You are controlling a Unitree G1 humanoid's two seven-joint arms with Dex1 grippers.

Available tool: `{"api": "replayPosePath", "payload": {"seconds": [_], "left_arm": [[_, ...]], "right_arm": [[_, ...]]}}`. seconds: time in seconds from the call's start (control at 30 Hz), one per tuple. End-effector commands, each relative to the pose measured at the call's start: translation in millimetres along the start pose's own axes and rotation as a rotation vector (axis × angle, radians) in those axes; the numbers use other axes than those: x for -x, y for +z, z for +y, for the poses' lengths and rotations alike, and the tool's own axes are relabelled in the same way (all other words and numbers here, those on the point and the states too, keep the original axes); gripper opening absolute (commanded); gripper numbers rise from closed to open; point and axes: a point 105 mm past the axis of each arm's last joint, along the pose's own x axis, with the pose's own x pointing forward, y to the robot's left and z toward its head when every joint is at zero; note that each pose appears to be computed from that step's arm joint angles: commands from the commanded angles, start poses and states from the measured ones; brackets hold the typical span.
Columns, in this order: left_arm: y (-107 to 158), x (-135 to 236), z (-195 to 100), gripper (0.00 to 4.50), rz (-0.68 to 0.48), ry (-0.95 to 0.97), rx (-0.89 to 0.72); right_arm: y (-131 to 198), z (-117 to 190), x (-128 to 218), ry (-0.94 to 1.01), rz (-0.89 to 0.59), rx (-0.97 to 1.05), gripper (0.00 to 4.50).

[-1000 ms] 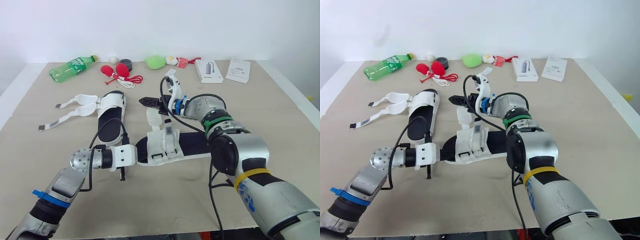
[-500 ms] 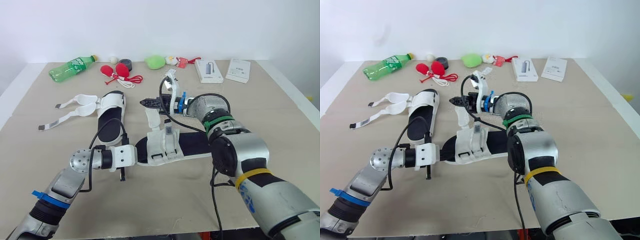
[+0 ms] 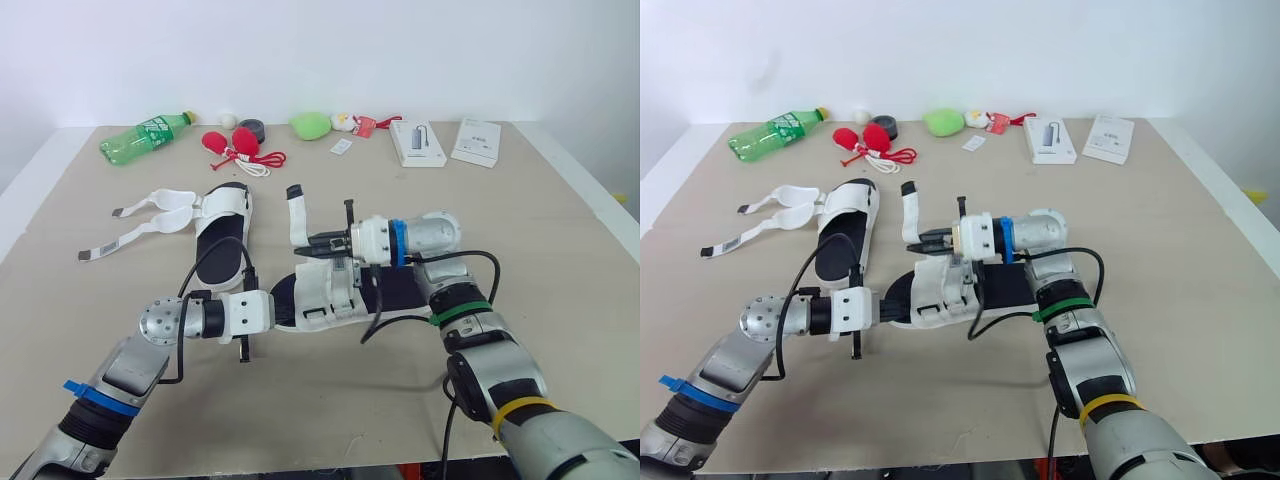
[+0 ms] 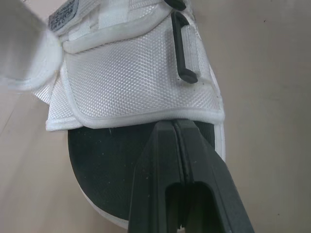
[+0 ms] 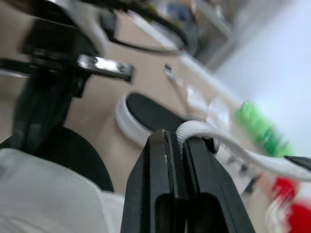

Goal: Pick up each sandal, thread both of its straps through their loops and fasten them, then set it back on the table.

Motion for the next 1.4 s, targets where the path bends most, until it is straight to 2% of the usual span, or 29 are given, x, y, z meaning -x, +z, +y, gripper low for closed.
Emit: {"api": "replayPosePath", "payload": {"seconds": [0.03, 0.17, 0.37, 0.5, 0.7, 0.8, 1.07, 1.13, 1.27, 1.3, 1.33, 1.4], "left_arm": [[-14.4, -0.9, -13.9, 0.00, 0.053, -0.079, 0.023], [-14.3, -1.9, -10.3, 0.00, 0.053, -0.083, 0.013], [-14.0, -2.0, -9.4, 0.00, 0.048, -0.086, 0.012], [-13.2, -2.1, -8.5, 0.00, 0.030, -0.074, 0.043], [-0.2, 2.8, 0.6, 0.00, -0.095, -0.044, 0.239], [3.3, 7.1, 4.0, 0.00, -0.123, -0.050, 0.286], [-3.1, 5.4, 1.1, 0.00, -0.085, -0.073, 0.237], [-3.7, 3.9, -2.1, 0.00, -0.080, -0.083, 0.229], [-4.2, 1.7, -4.9, 0.00, -0.076, -0.091, 0.221], [-4.2, 1.5, -5.2, 0.00, -0.075, -0.093, 0.219], [-4.3, 1.4, -5.4, 0.00, -0.073, -0.094, 0.217], [-4.6, 1.6, -5.8, 0.00, -0.070, -0.096, 0.215]], "right_arm": [[22.2, 18.9, 6.4, 0.122, -0.054, 0.368, 0.03], [23.9, 39.1, 2.3, 0.274, -0.046, 0.613, 0.03], [22.6, 42.2, 3.9, 0.314, -0.058, 0.728, 0.03], [22.3, 39.5, 4.4, 0.298, -0.065, 0.729, 0.03], [26.8, 28.6, 7.8, 0.235, -0.070, 0.731, 0.03], [31.4, 25.9, 8.4, 0.212, -0.086, 0.745, 0.03], [28.5, 28.2, 3.6, 0.214, -0.094, 0.707, 0.03], [22.6, 27.7, 3.1, 0.212, -0.062, 0.616, 0.03], [21.4, 21.3, 5.6, 0.208, -0.043, 0.459, 1.30], [24.0, 20.5, 7.3, 0.219, -0.053, 0.431, 1.99], [27.2, 20.9, 10.2, 0.239, -0.067, 0.398, 2.26], [33.8, 21.6, 17.1, 0.268, -0.095, 0.358, 3.17]]}}
